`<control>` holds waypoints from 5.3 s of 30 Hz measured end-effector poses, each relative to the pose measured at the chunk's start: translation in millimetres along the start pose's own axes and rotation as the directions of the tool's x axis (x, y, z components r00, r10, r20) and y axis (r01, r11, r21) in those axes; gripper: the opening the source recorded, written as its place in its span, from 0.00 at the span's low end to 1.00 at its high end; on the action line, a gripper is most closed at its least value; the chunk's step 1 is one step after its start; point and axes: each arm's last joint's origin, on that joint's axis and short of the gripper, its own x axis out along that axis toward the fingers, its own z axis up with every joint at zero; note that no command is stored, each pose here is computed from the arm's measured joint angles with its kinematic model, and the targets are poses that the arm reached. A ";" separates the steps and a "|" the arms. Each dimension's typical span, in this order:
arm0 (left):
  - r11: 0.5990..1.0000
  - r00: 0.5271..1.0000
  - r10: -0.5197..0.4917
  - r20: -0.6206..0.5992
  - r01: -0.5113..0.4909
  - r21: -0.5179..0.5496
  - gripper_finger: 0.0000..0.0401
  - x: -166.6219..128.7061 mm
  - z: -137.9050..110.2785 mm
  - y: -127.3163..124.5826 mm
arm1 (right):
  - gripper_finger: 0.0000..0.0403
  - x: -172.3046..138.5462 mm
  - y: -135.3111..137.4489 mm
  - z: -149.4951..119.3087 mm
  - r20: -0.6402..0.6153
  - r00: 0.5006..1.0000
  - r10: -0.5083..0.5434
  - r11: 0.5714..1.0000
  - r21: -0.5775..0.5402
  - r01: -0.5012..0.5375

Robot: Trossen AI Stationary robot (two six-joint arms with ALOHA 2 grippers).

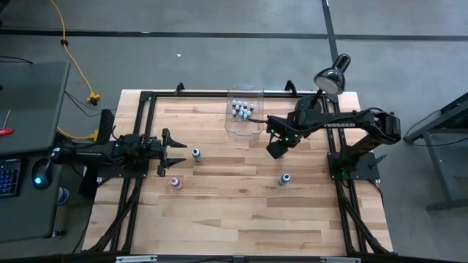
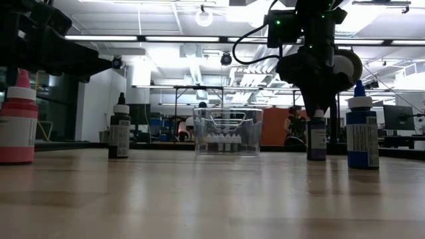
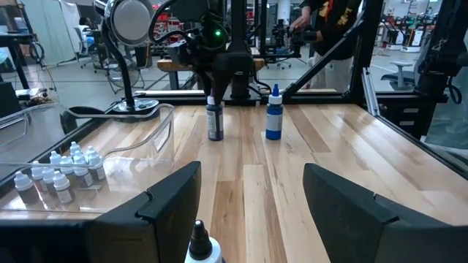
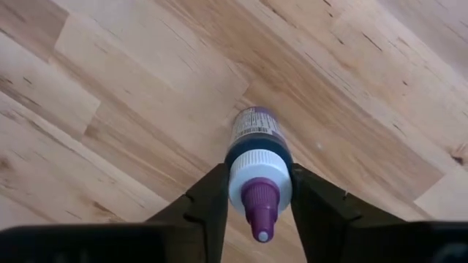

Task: Pick & Place food coloring
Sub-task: Put the big purple food coloring bottle into the transparent bin, then put the big black food coloring bottle into the transparent bin

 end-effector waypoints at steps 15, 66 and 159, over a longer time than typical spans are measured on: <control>1.000 1.000 0.000 0.000 0.000 0.000 0.60 0.0 0.0 0.0 | 0.28 -1.8 0.8 -0.2 -0.005 1.000 0.027 0.999 -0.019 -0.027; 1.000 1.000 -0.001 0.000 0.001 0.000 0.60 0.0 0.1 0.0 | 0.27 -155.1 31.3 45.6 0.397 0.867 0.301 0.939 -0.279 -0.198; 1.000 1.000 -0.001 0.000 0.001 0.000 0.60 0.0 0.0 -0.1 | 0.68 -31.2 86.8 200.2 0.237 0.971 -0.019 0.771 -0.615 0.165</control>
